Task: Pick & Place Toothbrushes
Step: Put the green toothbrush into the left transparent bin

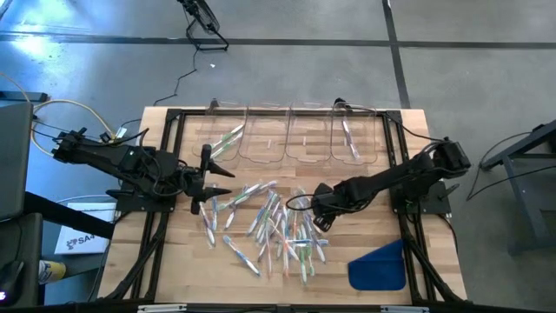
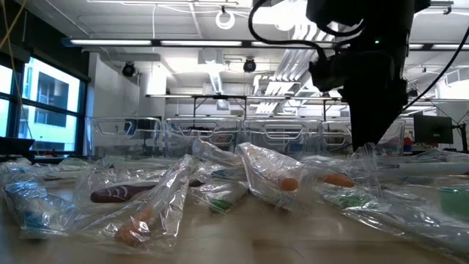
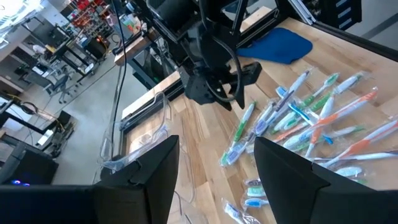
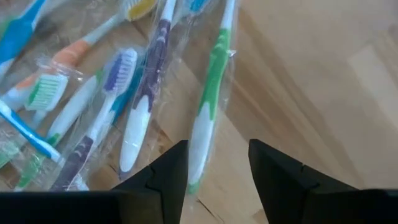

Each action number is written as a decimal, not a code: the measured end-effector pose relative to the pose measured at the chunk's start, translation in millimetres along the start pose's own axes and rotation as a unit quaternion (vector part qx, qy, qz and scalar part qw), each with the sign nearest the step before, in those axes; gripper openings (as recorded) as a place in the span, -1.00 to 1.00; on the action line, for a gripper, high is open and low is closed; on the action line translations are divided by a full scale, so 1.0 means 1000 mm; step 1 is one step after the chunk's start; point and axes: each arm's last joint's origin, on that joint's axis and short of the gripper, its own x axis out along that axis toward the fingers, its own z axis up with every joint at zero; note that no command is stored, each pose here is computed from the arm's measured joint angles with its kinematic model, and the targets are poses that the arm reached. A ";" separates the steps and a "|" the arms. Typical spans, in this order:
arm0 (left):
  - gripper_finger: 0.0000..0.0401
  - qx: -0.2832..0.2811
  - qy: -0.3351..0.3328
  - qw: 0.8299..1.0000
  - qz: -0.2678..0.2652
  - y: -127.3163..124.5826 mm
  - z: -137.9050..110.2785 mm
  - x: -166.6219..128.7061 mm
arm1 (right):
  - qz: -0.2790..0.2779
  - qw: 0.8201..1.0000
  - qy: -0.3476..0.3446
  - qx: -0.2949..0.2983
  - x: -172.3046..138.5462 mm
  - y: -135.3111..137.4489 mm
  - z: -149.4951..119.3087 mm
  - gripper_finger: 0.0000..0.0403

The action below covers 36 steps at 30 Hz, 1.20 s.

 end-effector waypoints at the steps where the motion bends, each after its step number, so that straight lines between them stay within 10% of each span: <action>1: 0.01 0.000 0.000 1.000 0.000 0.000 0.000 0.000 | -0.001 1.000 0.001 0.000 0.002 0.001 0.000 -0.20; 36: 0.01 0.000 0.001 1.000 0.000 0.000 0.000 0.000 | -0.016 0.999 0.042 0.005 0.042 0.008 -0.001 -0.34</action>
